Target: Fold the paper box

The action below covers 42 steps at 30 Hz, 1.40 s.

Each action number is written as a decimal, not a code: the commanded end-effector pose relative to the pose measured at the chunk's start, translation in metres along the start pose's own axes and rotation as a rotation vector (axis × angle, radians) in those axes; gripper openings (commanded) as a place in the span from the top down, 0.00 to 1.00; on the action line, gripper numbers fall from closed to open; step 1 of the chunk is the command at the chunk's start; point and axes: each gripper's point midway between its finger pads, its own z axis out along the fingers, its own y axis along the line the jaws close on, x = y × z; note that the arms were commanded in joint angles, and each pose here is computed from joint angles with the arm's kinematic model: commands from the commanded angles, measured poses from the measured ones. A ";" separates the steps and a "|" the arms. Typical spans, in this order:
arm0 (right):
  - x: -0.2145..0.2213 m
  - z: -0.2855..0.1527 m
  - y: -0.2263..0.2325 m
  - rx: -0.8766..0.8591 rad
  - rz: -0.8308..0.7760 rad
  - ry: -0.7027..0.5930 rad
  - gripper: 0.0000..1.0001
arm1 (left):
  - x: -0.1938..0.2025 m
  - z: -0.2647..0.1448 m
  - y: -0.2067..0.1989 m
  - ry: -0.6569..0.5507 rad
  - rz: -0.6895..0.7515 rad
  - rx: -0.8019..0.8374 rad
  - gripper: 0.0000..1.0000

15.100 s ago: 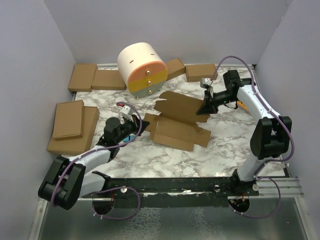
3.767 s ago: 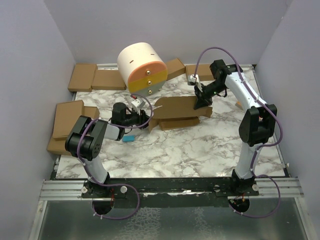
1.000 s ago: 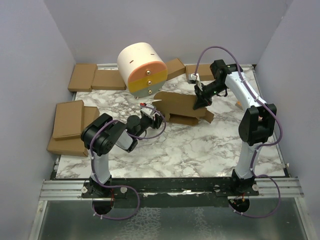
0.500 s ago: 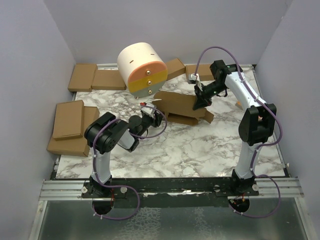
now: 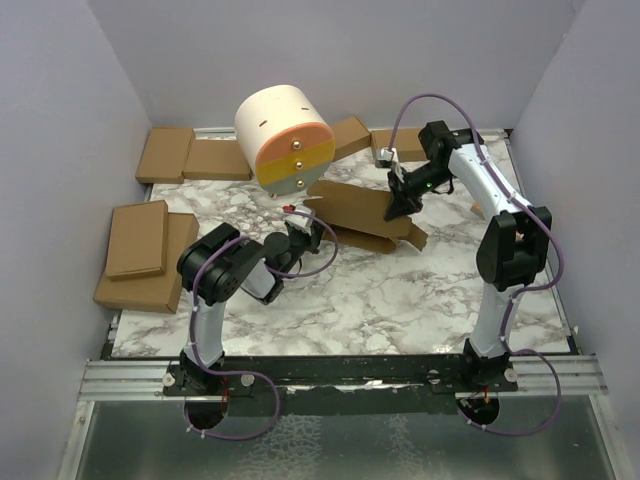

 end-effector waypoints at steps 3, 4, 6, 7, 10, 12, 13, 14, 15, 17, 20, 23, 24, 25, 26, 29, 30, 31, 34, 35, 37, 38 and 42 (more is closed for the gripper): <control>0.004 0.006 0.004 -0.038 0.046 -0.014 0.99 | -0.006 0.006 0.001 -0.043 -0.036 -0.034 0.92; 0.004 0.006 0.004 -0.039 0.047 -0.015 0.99 | -0.005 0.006 0.000 -0.041 -0.040 -0.032 0.91; 0.004 0.006 0.004 -0.040 0.050 -0.019 0.99 | -0.002 0.007 -0.001 -0.032 -0.047 -0.035 0.83; 0.004 0.006 0.004 -0.040 0.051 -0.019 0.99 | 0.000 0.007 -0.001 -0.027 -0.049 -0.036 0.80; 0.003 0.006 0.004 -0.040 0.052 -0.020 0.99 | 0.003 0.008 -0.001 -0.016 -0.049 -0.040 0.75; 0.003 0.006 0.004 -0.039 0.051 -0.021 0.99 | 0.004 0.008 0.000 -0.010 -0.048 -0.046 0.74; 0.003 0.005 0.004 -0.038 0.052 -0.021 0.99 | 0.005 0.008 0.000 -0.005 -0.046 -0.050 0.73; 0.002 0.005 0.003 -0.038 0.052 -0.022 0.99 | 0.006 0.008 0.001 -0.002 -0.045 -0.053 0.73; 0.002 0.006 0.003 -0.038 0.052 -0.023 0.99 | 0.007 0.008 0.002 0.002 -0.044 -0.057 0.73; 0.001 0.005 0.003 -0.037 0.051 -0.025 0.99 | 0.008 0.008 0.003 0.005 -0.046 -0.063 0.73; 0.000 0.005 0.003 -0.037 0.052 -0.028 0.99 | 0.011 0.009 0.005 0.013 -0.050 -0.078 0.73; -0.001 0.005 0.003 -0.036 0.053 -0.030 0.99 | 0.013 0.009 0.007 0.017 -0.055 -0.096 0.80; -0.001 0.005 0.003 -0.037 0.056 -0.031 0.99 | 0.014 0.009 0.008 0.017 -0.057 -0.104 0.86; -0.001 0.005 0.003 -0.037 0.060 -0.032 0.99 | 0.014 0.009 0.008 0.017 -0.060 -0.105 0.92; -0.001 0.005 0.004 -0.040 0.065 -0.034 0.99 | 0.014 0.009 0.008 0.019 -0.061 -0.107 0.97; -0.006 0.005 0.004 -0.042 0.082 -0.050 0.99 | 0.014 0.008 0.008 0.021 -0.063 -0.113 1.00; -0.009 0.004 0.004 -0.042 0.093 -0.060 0.99 | 0.013 0.008 0.008 0.022 -0.063 -0.115 1.00; -0.012 0.003 0.005 -0.042 0.104 -0.067 0.99 | 0.011 0.007 0.008 0.024 -0.063 -0.116 1.00; -0.024 -0.002 0.001 -0.011 0.136 -0.094 0.99 | 0.004 0.005 0.005 0.042 -0.063 -0.104 1.00; -0.030 -0.005 -0.001 0.009 0.145 -0.106 0.99 | 0.007 0.003 0.002 0.076 -0.068 -0.094 1.00; -0.044 -0.012 -0.004 0.049 0.153 -0.138 0.99 | 0.008 0.002 -0.004 0.138 -0.071 -0.075 1.00; -0.052 -0.016 -0.004 0.062 0.149 -0.158 0.99 | 0.010 0.001 -0.006 0.174 -0.072 -0.067 1.00; -0.077 -0.029 -0.004 0.106 0.165 -0.223 0.98 | 0.015 -0.009 -0.015 0.310 -0.087 -0.024 1.00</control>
